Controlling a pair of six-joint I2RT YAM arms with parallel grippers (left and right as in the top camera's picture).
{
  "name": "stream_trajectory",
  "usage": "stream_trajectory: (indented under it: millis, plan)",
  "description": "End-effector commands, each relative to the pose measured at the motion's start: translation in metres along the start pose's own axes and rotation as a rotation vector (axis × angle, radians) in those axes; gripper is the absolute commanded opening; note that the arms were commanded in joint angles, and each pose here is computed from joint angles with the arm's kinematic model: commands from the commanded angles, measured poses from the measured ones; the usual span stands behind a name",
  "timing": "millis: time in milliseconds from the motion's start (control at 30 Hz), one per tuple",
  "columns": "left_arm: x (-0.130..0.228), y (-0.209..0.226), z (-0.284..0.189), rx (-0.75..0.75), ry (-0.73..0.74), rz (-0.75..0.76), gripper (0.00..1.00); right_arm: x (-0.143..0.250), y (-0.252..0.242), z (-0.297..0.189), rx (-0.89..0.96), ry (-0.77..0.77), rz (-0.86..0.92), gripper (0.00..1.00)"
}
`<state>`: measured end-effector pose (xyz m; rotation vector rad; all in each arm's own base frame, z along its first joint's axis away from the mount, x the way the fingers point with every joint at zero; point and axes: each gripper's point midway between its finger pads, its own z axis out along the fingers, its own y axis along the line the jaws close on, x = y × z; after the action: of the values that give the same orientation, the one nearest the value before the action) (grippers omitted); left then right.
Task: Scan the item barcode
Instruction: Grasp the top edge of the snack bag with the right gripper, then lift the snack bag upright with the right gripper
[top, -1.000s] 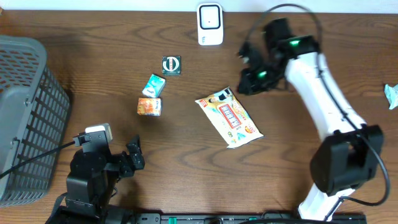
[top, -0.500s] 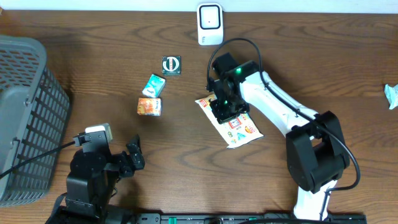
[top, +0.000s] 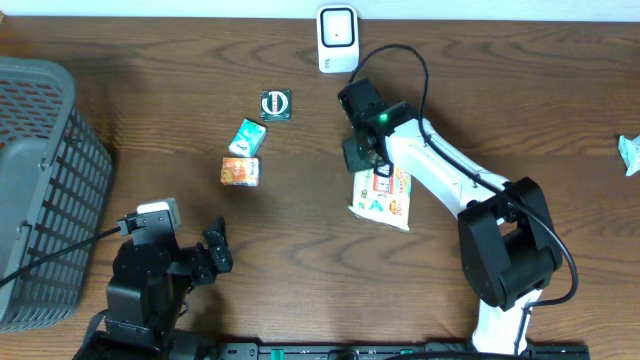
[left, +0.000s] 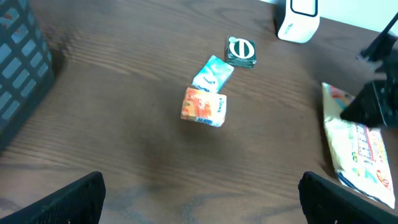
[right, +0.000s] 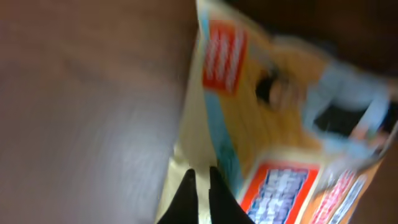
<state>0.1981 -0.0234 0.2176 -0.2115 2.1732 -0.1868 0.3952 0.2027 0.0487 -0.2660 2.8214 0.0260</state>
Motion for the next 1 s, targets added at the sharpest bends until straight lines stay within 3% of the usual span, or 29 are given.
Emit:
stream_trajectory:
  millis: [0, 200, 267, 300, 367, 400, 433, 567, 767, 967]
  plan:
    - [-0.001, 0.002, 0.0, -0.012, -0.006, -0.005, 0.98, -0.015, -0.023, 0.002, 0.109, -0.07, 0.074, 0.04]
    - [-0.001, 0.002, 0.0, -0.012, -0.006, -0.005, 0.98, -0.014, -0.03, -0.013, 0.093, -0.014, 0.089, 0.06]
    - [-0.001, 0.002, 0.0, -0.012, -0.006, -0.005, 0.97, -0.009, -0.032, -0.019, 0.068, 0.028, 0.102, 0.12]
    - [-0.001, 0.002, 0.0, -0.012, -0.006, -0.005, 0.98, -0.006, -0.035, -0.022, 0.063, 0.048, 0.11, 0.24]
    - [-0.001, 0.002, 0.0, -0.012, -0.006, -0.005, 0.98, -0.002, -0.045, -0.026, 0.057, 0.084, 0.135, 0.61]
    - [-0.001, 0.002, 0.0, -0.012, -0.006, -0.005, 0.98, 0.0, -0.05, -0.028, 0.058, 0.097, 0.148, 0.95]
    - [-0.001, 0.002, 0.0, -0.012, -0.006, -0.005, 0.97, 0.002, -0.056, -0.029, 0.057, 0.109, 0.162, 0.99]
    - [-0.001, 0.002, 0.0, -0.012, -0.006, -0.005, 0.97, 0.013, -0.069, -0.031, -0.007, 0.183, 0.223, 0.99]
    - [-0.001, 0.002, 0.0, -0.012, -0.006, -0.005, 0.98, 0.037, -0.075, -0.028, -0.123, 0.287, 0.156, 0.99]
    - [-0.001, 0.002, 0.0, -0.012, -0.006, -0.005, 0.98, 0.054, -0.06, -0.012, -0.238, 0.32, 0.184, 0.99]
